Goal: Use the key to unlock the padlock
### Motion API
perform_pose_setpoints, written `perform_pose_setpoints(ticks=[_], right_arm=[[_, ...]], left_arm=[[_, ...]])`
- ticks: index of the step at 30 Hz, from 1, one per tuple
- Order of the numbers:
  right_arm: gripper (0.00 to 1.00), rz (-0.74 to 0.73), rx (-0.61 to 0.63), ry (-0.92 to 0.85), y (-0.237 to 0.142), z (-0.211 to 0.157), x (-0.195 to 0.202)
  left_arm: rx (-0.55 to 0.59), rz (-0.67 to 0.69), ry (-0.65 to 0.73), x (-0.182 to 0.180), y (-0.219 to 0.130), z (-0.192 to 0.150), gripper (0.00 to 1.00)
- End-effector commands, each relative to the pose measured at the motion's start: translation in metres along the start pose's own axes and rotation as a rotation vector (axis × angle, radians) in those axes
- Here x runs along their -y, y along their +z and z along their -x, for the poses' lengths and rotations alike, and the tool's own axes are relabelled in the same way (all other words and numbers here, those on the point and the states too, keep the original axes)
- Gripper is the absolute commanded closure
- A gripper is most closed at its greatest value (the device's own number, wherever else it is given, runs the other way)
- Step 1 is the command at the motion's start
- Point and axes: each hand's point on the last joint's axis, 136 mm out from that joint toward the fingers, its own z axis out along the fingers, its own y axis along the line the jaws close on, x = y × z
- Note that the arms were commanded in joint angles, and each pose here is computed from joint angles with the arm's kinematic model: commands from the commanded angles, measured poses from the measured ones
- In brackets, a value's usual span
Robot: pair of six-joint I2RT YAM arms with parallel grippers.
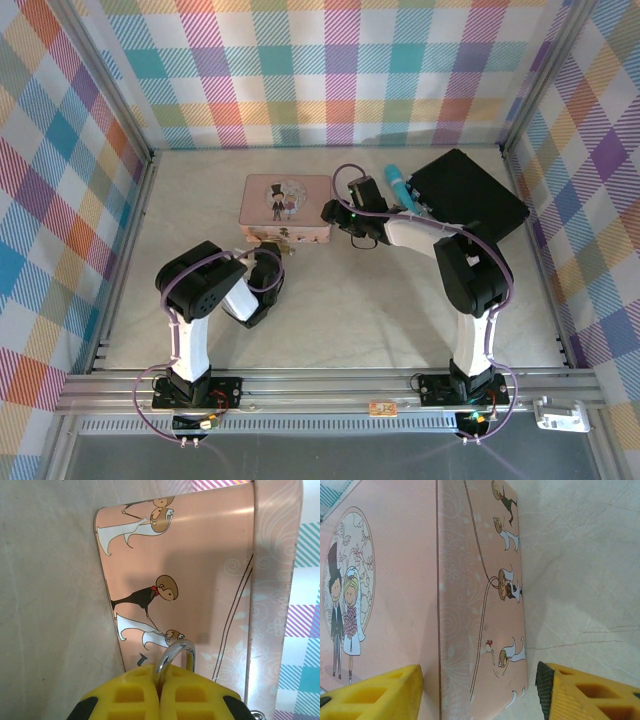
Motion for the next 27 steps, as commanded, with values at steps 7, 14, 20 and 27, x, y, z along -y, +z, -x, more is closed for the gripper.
perform_pose_setpoints(ticks=[7,14,20,27], right_arm=[[0.26,-0.026,0.005,-0.163,-0.044,0.006,-0.012],[0.14,-0.068,0.016,-0.301,-0.087,0.0,-0.004],[0.07,-0.184,-0.05,-0.397,-0.11,-0.021,0.029],[0.0,-0.305,0.018,-0.347,-0.135,-0.02,0.068]], left_arm=[[-0.2,0.067,0.078,0.011,-0.029,-0.008,1.0],[-0.382,0.227,0.312,0.013,-0.068,-0.021,1.0],[-0.588,0.301,0.697,0.029,-0.1,-0.048,1.0],[-0.79,0.366,0.951,0.007,-0.115,-0.091,1.0]])
